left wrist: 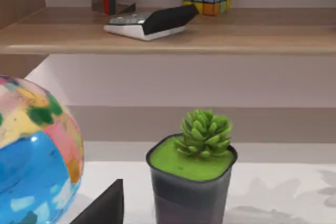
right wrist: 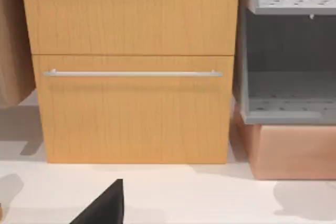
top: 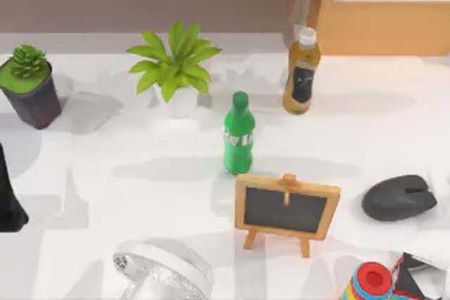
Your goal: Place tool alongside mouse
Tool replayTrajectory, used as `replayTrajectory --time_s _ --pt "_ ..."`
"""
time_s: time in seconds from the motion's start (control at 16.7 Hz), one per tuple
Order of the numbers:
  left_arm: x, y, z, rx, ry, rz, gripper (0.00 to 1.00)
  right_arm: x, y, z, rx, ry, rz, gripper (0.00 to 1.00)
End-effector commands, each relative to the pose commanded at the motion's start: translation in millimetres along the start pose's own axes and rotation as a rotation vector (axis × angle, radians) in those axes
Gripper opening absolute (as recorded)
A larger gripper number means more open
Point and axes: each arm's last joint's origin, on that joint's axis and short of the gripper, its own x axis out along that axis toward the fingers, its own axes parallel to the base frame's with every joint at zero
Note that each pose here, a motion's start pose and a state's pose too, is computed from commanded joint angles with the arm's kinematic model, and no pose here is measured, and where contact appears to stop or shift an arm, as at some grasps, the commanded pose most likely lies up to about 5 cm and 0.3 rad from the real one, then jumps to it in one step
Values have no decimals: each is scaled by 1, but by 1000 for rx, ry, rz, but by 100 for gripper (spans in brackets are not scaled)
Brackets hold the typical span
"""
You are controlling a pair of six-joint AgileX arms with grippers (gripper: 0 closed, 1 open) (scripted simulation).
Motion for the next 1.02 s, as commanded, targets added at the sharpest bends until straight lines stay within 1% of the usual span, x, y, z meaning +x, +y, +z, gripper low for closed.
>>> replayTrajectory --time_s 0.12,0.24,0.42,0.66,0.84,1.02 --pt "0 0 0 0 0 0 100 0 0 0 0 1 0 100" --pt "0 0 0 0 0 0 100 1 -1 3 7 39 -9 100" --pt "0 0 0 0 0 0 100 5 -4 12 34 180 -44 100" --pt "0 0 0 0 0 0 100 21 -13 26 107 504 -126 100" --pt "0 0 0 0 0 0 100 43 -24 31 184 795 -205 100" --pt "0 0 0 0 0 0 100 68 -38 29 270 1076 -287 100"
